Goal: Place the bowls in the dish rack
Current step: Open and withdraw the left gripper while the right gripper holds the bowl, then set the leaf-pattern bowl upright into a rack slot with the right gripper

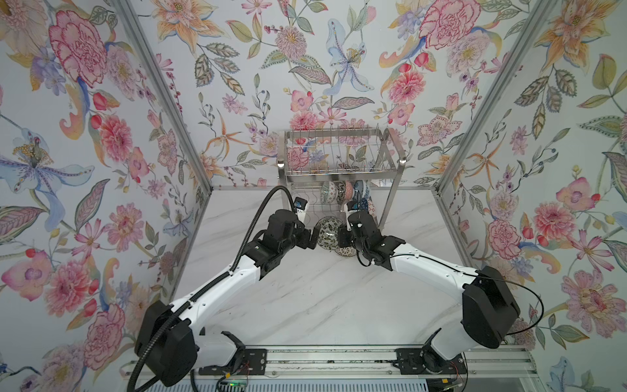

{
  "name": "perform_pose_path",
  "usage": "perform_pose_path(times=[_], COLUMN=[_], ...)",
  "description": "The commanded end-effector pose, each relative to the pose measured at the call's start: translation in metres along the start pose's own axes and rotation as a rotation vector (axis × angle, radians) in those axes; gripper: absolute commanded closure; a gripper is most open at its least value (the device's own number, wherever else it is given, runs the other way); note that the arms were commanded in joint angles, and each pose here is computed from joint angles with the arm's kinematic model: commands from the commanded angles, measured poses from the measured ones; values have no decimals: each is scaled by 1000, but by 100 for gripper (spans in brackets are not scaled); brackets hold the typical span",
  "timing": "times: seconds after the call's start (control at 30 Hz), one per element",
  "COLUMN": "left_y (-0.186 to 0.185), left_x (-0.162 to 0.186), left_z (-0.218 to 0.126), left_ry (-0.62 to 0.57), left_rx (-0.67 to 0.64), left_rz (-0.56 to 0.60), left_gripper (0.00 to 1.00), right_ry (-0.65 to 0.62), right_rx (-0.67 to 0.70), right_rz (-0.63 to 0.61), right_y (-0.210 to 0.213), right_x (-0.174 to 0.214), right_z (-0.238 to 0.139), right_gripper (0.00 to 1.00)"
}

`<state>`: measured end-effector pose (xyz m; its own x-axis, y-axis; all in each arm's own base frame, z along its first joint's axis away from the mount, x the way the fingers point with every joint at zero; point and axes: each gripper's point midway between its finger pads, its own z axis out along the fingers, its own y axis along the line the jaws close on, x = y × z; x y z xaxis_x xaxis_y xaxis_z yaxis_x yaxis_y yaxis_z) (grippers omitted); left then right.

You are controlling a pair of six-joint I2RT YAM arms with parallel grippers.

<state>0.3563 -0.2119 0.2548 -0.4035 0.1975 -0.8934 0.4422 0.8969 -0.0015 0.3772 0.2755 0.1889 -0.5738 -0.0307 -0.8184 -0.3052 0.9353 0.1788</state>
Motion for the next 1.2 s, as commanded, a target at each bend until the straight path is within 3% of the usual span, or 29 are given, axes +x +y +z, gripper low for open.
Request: perform_pose_path(times=[0.0,0.3,0.47,0.97,1.17], left_y=[39,112,118,120,120], left_x=[-2,37,52,52,51], left_z=[-32,-48,-39,-42,-43], left_ry=[53,116,129,86,75], left_rx=[-104,-266,-269,-230,-223], left_rz=[67,44,34,-5,-10], left_gripper=[1,1,1,1,1], right_ry=[-114,-113,-103,-68,-42], right_rx=[54,195,278,606,671], right_rz=[-56,-183,-279,-572,-613], right_y=[-5,-17,-19,-25,-34], right_x=[-44,-58,-67,-97,-96], right_z=[-15,1,14,68,90], right_gripper=[100,100,100,100,100])
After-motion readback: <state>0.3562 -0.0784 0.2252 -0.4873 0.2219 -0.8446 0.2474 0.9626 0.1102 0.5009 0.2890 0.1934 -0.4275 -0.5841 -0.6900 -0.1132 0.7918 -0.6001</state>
